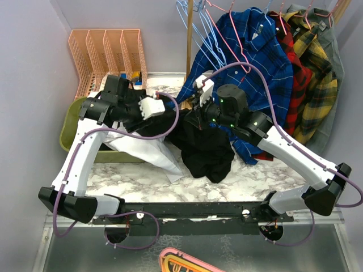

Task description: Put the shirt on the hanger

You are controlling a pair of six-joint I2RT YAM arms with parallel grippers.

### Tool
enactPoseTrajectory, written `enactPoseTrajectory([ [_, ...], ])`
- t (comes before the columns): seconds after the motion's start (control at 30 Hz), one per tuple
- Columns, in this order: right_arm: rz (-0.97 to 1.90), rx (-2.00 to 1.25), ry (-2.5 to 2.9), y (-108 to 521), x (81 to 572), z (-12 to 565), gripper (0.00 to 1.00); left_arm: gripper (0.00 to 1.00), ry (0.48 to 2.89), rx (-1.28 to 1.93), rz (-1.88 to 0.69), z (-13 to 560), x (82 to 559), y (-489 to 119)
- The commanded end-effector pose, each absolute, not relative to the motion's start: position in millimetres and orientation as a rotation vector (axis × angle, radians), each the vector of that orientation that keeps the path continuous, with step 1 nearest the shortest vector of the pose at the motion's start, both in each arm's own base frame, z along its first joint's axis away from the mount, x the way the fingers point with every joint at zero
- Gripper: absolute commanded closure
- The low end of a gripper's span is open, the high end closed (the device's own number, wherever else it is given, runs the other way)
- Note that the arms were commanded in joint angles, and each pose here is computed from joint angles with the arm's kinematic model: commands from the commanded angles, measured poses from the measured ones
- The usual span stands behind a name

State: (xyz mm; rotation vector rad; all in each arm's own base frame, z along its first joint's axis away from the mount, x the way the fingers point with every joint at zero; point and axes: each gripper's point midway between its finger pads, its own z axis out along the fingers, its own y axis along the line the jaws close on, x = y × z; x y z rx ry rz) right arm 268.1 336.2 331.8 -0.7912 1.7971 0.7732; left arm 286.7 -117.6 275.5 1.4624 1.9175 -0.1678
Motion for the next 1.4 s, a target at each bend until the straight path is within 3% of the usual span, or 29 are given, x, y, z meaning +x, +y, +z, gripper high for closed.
enactPoseTrajectory([
  [0.0, 0.669, -0.821, 1.881, 313, 270, 301, 0.99, 0.51, 1.813, 1.733, -0.145, 266, 256, -107],
  [0.3, 0.686, -0.797, 1.905, 308, 277, 285, 0.99, 0.59, 1.77, 1.818, 0.215, 257, 293, -71],
  [0.5, 0.694, -0.791, 1.903, 307, 277, 285, 0.99, 0.62, 1.766, 1.832, 0.219, 233, 302, -71],
  [0.6, 0.701, -0.791, 1.897, 306, 276, 288, 0.99, 0.76, 1.764, 1.822, 0.295, 218, 316, -66],
  [0.67, 0.718, -0.798, 1.887, 306, 273, 291, 0.99, 1.0, 1.75, 1.788, 0.371, 218, 330, -62],
  [0.8, 0.769, -0.801, 1.861, 306, 263, 303, 0.99, 1.0, 1.726, 1.742, 0.282, 233, 331, -77],
  [1.03, 0.83, -0.779, 1.782, 301, 249, 357, 0.99, 1.0, 1.619, 1.669, 0.067, 317, 313, -109],
  [1.37, 0.919, -0.738, 1.58, 293, 228, 479, 0.99, 1.0, 1.462, 1.539, 0.087, 423, 297, -117],
])
